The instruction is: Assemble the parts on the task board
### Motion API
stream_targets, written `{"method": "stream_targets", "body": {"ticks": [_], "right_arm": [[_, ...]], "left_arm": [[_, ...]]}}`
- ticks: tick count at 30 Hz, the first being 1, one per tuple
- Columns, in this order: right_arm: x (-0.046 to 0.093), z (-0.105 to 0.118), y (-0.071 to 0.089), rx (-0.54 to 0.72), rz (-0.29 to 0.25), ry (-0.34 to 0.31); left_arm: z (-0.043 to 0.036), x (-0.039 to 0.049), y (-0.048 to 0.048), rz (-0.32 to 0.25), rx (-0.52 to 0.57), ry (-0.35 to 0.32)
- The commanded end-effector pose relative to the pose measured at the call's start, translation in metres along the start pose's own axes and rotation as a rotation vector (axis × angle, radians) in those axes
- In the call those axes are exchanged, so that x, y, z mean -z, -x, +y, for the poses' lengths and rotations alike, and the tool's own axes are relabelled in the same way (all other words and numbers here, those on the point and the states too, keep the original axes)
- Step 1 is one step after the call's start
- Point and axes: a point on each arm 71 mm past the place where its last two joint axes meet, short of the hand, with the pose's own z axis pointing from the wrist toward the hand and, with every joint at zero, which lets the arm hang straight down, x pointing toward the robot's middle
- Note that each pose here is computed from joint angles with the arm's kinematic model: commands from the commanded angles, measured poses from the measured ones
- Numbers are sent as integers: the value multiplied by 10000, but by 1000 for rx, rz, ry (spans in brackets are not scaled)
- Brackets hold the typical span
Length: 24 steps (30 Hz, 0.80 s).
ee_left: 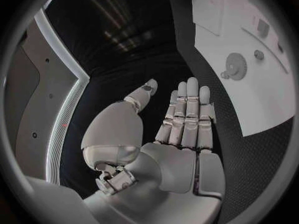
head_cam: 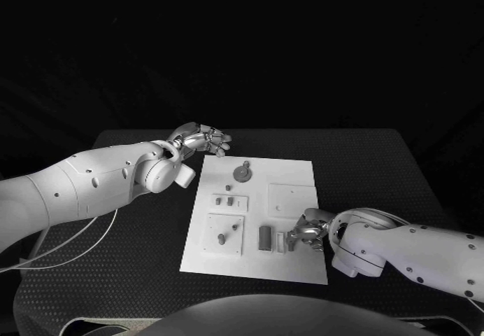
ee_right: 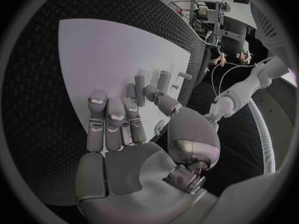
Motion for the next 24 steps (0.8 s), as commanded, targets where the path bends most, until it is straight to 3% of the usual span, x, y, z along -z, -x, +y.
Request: {"method": "stream_targets", "body": {"ticks": [1,24], "right_arm": [[-18,24,-29,-39,24,-7],[-63,116,-92,-26,74,5]], "left_arm": [[-21,-10,-32,18,7,-9],[-17,-5,-22,17,7,-7]]}}
